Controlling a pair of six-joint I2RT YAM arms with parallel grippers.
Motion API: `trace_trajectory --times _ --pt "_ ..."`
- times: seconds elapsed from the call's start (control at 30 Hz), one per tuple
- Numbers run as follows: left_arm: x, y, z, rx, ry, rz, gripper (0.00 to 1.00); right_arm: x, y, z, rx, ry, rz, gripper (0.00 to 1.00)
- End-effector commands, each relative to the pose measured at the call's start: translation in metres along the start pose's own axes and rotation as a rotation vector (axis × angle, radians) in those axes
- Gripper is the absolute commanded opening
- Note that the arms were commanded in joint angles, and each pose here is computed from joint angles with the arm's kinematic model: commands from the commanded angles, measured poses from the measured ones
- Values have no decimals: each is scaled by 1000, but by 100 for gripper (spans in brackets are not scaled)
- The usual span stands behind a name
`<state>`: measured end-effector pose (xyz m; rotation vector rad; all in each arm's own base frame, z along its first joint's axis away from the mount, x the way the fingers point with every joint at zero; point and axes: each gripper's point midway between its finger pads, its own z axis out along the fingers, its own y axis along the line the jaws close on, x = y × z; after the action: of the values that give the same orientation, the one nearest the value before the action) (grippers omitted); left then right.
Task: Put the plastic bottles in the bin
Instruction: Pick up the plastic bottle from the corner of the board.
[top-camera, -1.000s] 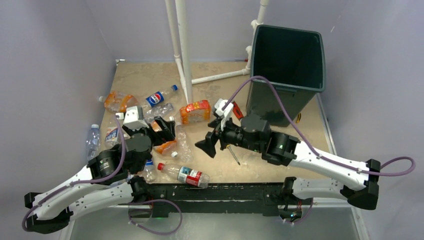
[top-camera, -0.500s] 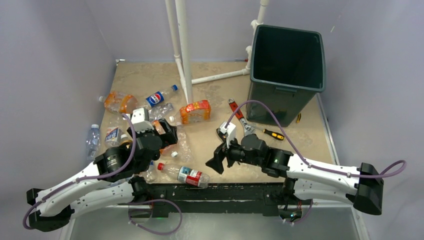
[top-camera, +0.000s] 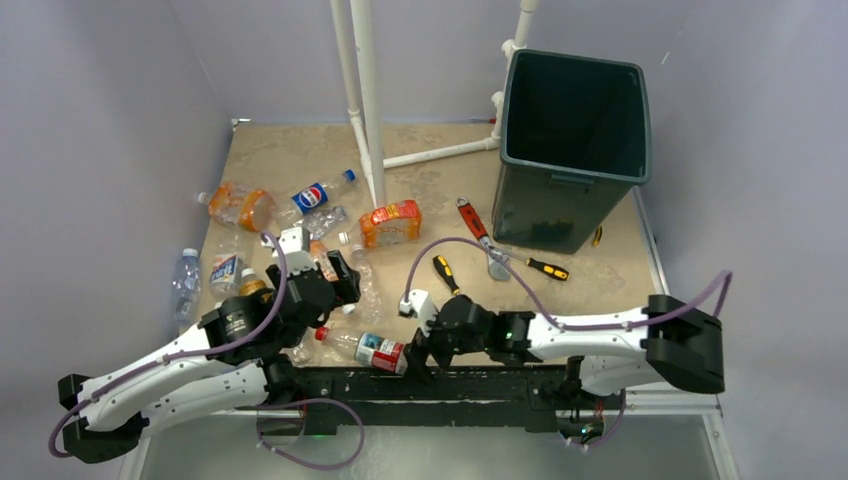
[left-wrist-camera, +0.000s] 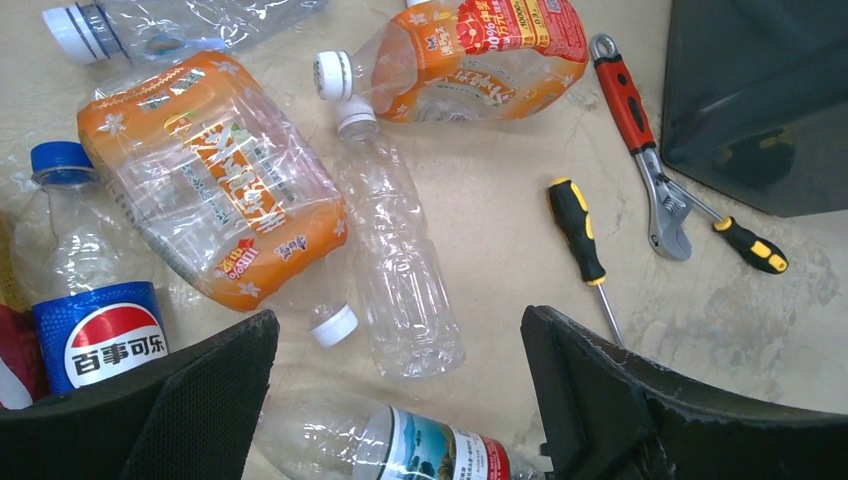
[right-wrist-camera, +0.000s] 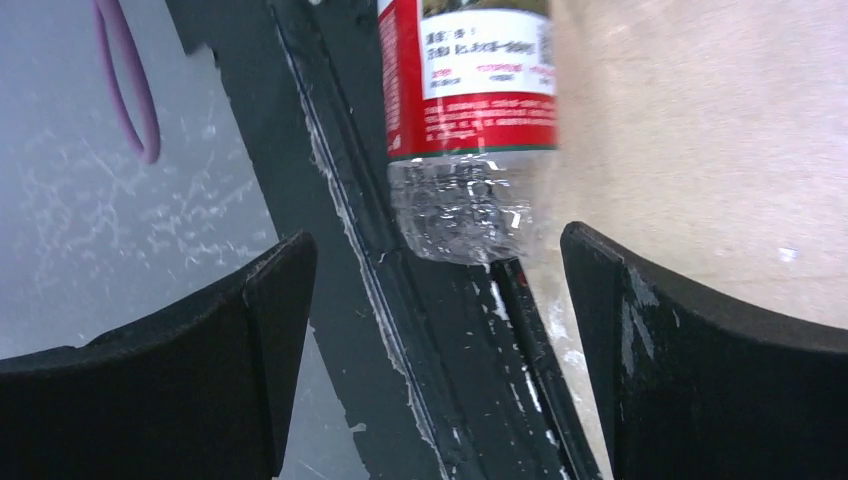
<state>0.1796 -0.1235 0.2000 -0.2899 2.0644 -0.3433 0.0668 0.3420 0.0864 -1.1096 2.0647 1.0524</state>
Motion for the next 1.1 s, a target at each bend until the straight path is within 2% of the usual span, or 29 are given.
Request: trace_trajectory --times 0.0,0.17,0.53,0.67,0.83,1.07 --pt "-2 -2 -4 31 2 -50 91 -16 22 18 -49 -8 -94 93" --pt "-3 3 -9 40 -2 -67 91 -16 25 33 -15 -1 -123 92" --pt "-6 7 -13 52 -11 -95 91 -1 0 58 173 44 -119 92" --pt "-7 6 -13 52 -12 -93 91 4 -3 60 193 50 -115 83" --pt "-11 2 -16 65 -17 -102 91 2 18 49 103 56 -164 72" --pt "-59 -24 -38 166 -94 -144 91 -17 55 10 -24 47 -219 49"
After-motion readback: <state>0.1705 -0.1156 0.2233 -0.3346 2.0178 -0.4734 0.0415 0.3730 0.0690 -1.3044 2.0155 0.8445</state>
